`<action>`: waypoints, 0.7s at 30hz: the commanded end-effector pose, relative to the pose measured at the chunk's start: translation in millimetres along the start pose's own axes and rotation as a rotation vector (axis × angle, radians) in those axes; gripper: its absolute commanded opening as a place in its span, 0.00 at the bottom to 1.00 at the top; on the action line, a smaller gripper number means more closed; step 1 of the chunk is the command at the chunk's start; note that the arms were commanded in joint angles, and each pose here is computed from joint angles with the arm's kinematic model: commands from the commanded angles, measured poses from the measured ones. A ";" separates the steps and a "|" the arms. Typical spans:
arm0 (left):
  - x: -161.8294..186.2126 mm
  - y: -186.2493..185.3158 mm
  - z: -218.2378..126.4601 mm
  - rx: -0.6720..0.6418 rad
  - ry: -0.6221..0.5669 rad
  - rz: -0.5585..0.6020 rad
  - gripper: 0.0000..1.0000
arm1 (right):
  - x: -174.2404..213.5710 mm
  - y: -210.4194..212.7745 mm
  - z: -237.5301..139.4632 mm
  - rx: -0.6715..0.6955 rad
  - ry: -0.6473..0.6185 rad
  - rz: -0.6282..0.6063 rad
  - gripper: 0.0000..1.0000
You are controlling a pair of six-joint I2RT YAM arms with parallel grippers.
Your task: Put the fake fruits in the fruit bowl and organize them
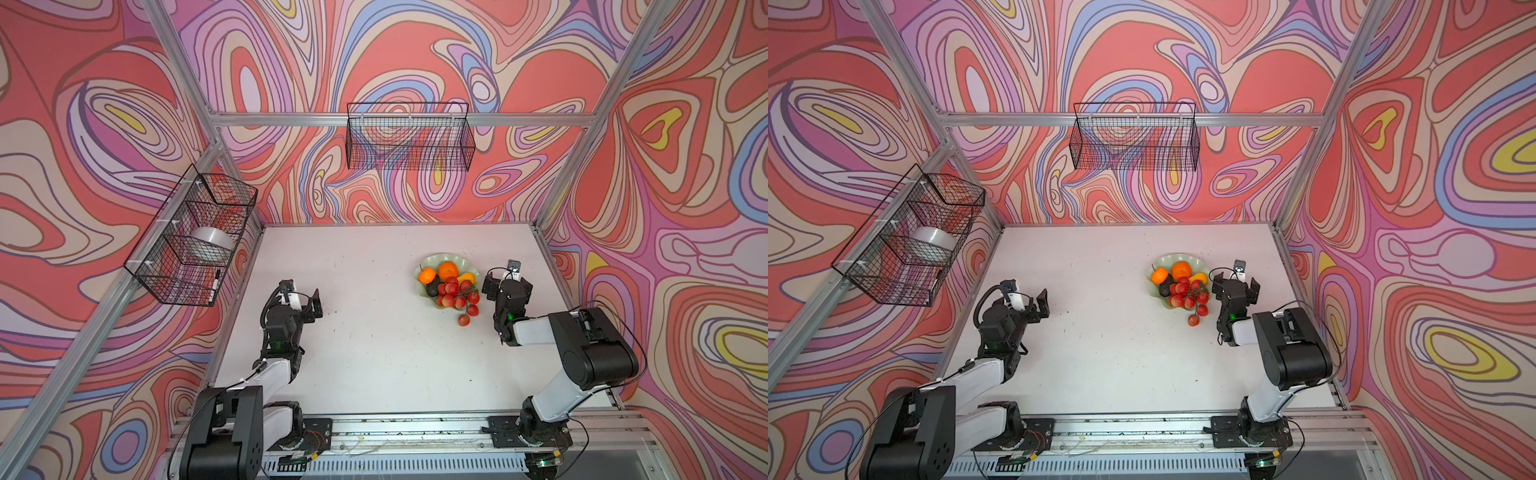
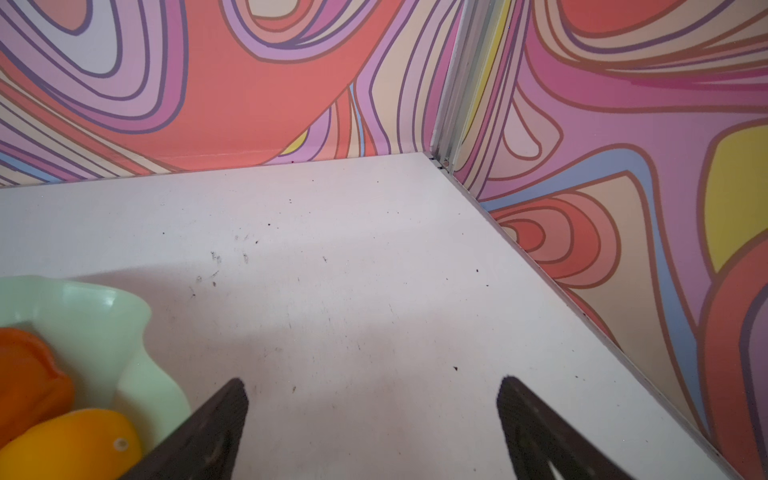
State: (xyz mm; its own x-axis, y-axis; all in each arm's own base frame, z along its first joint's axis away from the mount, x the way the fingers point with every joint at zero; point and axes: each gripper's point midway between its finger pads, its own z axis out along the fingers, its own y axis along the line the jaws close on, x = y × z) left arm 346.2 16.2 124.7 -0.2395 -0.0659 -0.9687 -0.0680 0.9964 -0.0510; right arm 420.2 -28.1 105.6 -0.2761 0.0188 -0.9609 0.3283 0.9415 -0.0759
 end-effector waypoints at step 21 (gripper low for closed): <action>20.4 6.2 37.2 -0.052 0.022 0.000 1.00 | -6.4 -3.3 5.5 0.032 -0.006 0.004 0.98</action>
State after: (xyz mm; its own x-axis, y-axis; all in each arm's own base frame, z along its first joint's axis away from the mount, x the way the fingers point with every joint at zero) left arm 374.6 22.6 94.3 -0.2593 -0.0680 -0.9634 -0.1101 0.9931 -0.0404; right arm 432.1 -27.6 111.0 -0.2837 0.0181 -0.9587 0.3322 0.9398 -0.0805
